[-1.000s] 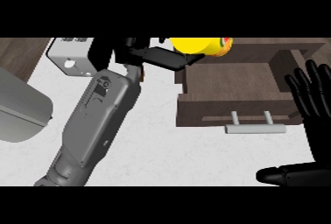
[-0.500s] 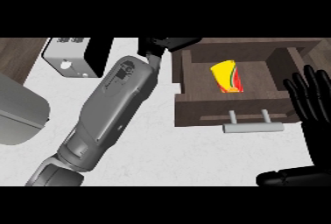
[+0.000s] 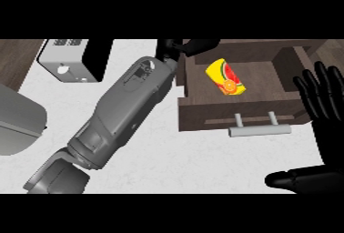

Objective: Pick up the cup, place it into the drawer and close the drawer

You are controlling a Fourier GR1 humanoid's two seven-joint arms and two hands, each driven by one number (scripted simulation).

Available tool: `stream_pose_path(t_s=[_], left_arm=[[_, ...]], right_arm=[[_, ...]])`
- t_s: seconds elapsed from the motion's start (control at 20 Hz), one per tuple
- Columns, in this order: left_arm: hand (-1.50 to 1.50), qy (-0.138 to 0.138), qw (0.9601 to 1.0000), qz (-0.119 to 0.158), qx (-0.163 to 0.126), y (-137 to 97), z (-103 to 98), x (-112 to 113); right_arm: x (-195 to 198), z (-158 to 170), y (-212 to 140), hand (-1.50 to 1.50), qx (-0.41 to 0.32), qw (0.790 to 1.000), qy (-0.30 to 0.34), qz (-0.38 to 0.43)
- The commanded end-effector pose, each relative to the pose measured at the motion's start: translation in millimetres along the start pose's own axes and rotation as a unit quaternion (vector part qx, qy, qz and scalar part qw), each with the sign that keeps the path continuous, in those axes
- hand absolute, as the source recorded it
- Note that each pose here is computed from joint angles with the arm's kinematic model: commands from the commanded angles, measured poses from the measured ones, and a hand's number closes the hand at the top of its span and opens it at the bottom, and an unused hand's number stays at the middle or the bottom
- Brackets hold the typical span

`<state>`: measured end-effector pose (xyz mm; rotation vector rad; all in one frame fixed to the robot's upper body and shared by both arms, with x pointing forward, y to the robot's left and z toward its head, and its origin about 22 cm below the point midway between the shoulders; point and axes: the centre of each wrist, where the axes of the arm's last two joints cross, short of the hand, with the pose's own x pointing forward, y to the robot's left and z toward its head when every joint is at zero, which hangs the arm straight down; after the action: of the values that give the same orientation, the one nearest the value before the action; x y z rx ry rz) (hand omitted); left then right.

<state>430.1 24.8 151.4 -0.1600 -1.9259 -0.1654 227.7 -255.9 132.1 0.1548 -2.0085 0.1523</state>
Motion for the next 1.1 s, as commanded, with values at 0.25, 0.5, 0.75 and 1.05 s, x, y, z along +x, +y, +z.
stream_pose_path(t_s=[0.25, 0.5, 0.75, 1.05], left_arm=[[1.5, 0.016, 0.9986, -0.046, -0.022, -15, -4, 1], [1.5, 0.031, 0.9942, -0.095, -0.04, -9, 1, -15], [-1.5, 0.025, 0.9908, -0.132, -0.018, -12, 5, -20], [-1.5, 0.012, 0.9981, -0.054, -0.025, -20, 11, -16]], right_arm=[[0, -2, 10, -1.5, 0.017, 1.0, 0.006, -0.005], [-5, -9, 8, -1.5, 0.015, 1.0, -0.004, -0.009], [-8, -19, 10, -1.5, 0.025, 0.999, -0.015, -0.016], [-2, -16, 11, -1.5, 0.036, 0.998, -0.013, -0.043]])
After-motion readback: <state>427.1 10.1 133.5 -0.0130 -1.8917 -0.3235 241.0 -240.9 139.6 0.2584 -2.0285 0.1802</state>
